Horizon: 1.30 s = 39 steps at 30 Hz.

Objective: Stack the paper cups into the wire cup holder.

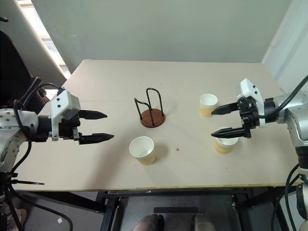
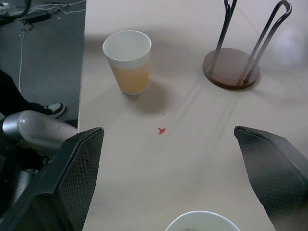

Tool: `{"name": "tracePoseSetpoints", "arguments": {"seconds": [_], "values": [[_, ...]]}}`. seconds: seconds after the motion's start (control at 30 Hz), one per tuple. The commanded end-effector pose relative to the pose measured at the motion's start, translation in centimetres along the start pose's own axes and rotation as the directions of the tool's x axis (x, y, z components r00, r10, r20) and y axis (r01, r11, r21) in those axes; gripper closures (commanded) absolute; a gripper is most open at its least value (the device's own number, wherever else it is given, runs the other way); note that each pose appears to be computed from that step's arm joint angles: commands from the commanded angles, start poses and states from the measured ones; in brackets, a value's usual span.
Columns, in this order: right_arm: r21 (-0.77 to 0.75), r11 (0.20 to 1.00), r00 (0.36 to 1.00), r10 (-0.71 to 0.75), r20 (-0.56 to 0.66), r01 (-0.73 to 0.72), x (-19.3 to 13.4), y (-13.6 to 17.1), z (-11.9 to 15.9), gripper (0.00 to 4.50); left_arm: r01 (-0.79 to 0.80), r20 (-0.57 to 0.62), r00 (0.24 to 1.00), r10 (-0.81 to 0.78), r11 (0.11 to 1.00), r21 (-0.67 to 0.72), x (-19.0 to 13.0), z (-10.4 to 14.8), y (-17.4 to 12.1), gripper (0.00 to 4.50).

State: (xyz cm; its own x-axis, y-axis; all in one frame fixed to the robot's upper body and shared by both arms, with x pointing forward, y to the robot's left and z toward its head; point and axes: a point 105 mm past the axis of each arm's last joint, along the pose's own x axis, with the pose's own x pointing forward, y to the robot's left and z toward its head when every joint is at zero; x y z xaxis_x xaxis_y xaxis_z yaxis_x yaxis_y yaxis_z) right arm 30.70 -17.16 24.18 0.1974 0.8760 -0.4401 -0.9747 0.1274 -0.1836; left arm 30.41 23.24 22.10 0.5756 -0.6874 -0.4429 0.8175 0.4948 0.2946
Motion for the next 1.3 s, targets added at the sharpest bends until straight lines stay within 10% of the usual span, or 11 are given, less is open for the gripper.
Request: {"name": "tracePoseSetpoints", "arguments": {"seconds": [0.03,0.53,1.1,1.3], "values": [[-0.054,0.998,1.0,-0.026,0.011,0.026,-1.0,-0.2,1.2,0.0,-0.049,0.031,0.998,0.048,0.998,0.042,-0.7,1.1,0.5,0.02],[-0.083,0.997,0.999,-0.005,0.036,0.008,-0.5,1.0,2.2,0.0,-0.343,0.117,0.93,0.348,0.937,-0.068,6.9,2.1,6.9,0.02],[-0.143,0.933,0.938,-0.305,0.166,0.329,0.6,-2.2,5.1,0.0,-0.442,0.073,0.883,0.463,0.874,-0.2,12.5,2.0,9.2,0.02],[-0.141,0.927,0.933,-0.324,0.158,0.346,0.3,-2.3,4.9,0.0,-0.424,0.106,0.884,0.455,0.877,-0.227,13.1,2.4,9.0,1.56]]}}
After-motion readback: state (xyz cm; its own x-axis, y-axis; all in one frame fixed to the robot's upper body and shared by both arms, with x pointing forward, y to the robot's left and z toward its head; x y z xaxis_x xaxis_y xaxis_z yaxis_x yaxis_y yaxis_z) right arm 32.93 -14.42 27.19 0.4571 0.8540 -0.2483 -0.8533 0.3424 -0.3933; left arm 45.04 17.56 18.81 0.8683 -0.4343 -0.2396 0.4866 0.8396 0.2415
